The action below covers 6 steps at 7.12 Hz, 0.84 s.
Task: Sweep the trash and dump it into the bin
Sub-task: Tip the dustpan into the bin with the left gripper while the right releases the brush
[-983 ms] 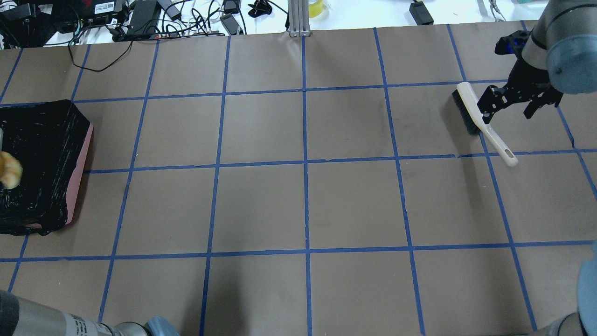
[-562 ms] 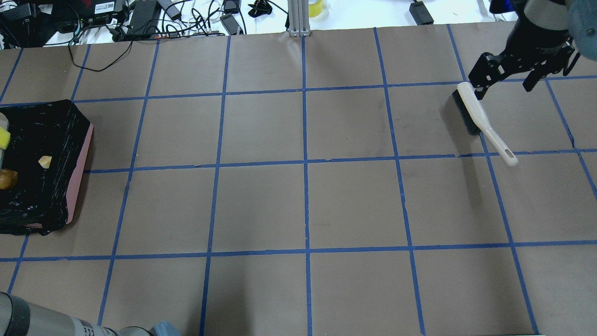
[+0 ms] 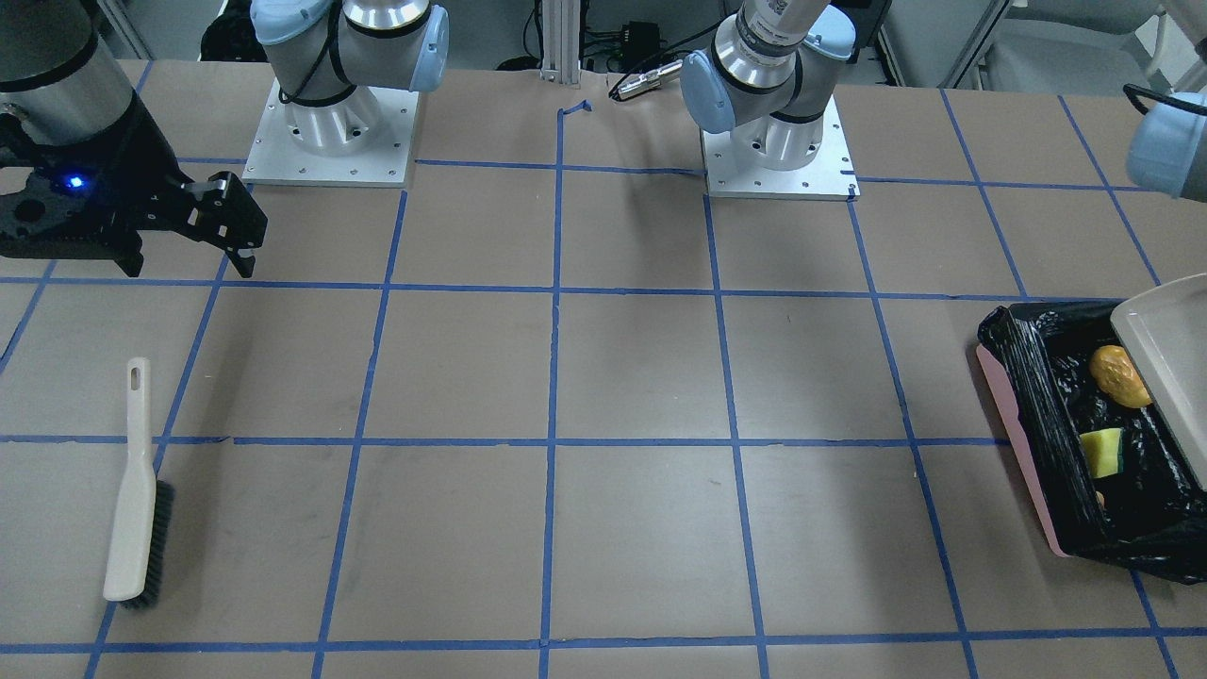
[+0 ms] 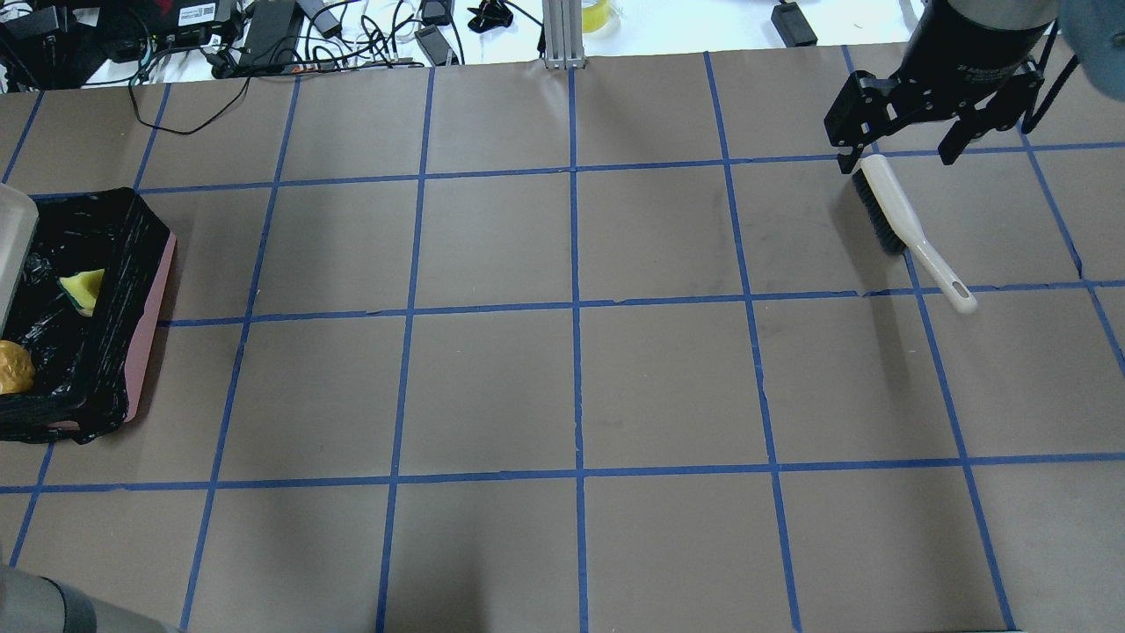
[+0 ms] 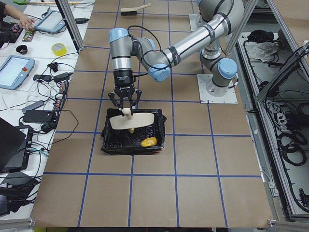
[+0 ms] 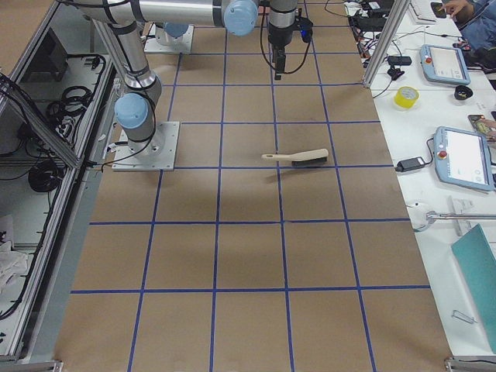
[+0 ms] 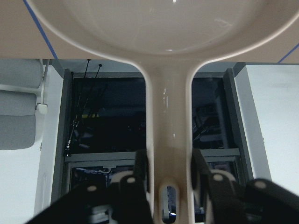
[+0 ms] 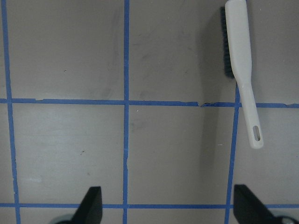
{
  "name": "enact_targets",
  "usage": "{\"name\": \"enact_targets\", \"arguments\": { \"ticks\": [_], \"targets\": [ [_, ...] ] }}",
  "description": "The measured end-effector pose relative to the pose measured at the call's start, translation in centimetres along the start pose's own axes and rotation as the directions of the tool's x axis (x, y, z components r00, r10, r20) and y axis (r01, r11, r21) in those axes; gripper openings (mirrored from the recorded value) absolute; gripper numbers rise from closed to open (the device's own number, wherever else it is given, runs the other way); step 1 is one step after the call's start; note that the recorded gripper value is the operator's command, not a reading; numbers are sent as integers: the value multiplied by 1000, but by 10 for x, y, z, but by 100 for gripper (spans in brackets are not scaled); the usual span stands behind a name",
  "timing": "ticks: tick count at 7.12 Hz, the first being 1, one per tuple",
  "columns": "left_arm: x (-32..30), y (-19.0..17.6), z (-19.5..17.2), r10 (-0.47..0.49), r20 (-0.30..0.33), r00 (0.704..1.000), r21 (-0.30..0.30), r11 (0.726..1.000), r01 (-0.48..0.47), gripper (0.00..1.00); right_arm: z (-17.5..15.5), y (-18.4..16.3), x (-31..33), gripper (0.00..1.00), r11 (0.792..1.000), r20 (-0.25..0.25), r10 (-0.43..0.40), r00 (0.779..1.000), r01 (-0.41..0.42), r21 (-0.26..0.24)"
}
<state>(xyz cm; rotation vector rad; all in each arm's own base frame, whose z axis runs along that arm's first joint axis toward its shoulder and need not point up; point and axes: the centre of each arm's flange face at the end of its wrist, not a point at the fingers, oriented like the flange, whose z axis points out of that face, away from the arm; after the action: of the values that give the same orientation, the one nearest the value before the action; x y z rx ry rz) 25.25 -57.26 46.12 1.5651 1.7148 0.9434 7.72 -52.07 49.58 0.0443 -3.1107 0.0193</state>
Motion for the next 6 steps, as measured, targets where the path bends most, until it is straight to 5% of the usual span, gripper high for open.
{"name": "enact_targets", "arguments": {
  "ticks": [2, 3, 6],
  "targets": [
    [-3, 9, -11, 14, 61, 998, -6, 1000, -14, 0, -8, 9, -5, 100, 1000, 1, 0, 1000, 0, 4],
    [-7, 20, -17, 29, 114, 993, 42, 999, -34, 0, -10, 11, -6, 100, 1000, 1, -2, 1000, 2, 5],
    [-29, 10, -23, 53, 242, 969, 323, 937, -132, 0, -10, 12, -7, 100, 1000, 3, -3, 1000, 3, 4]
  ]
}}
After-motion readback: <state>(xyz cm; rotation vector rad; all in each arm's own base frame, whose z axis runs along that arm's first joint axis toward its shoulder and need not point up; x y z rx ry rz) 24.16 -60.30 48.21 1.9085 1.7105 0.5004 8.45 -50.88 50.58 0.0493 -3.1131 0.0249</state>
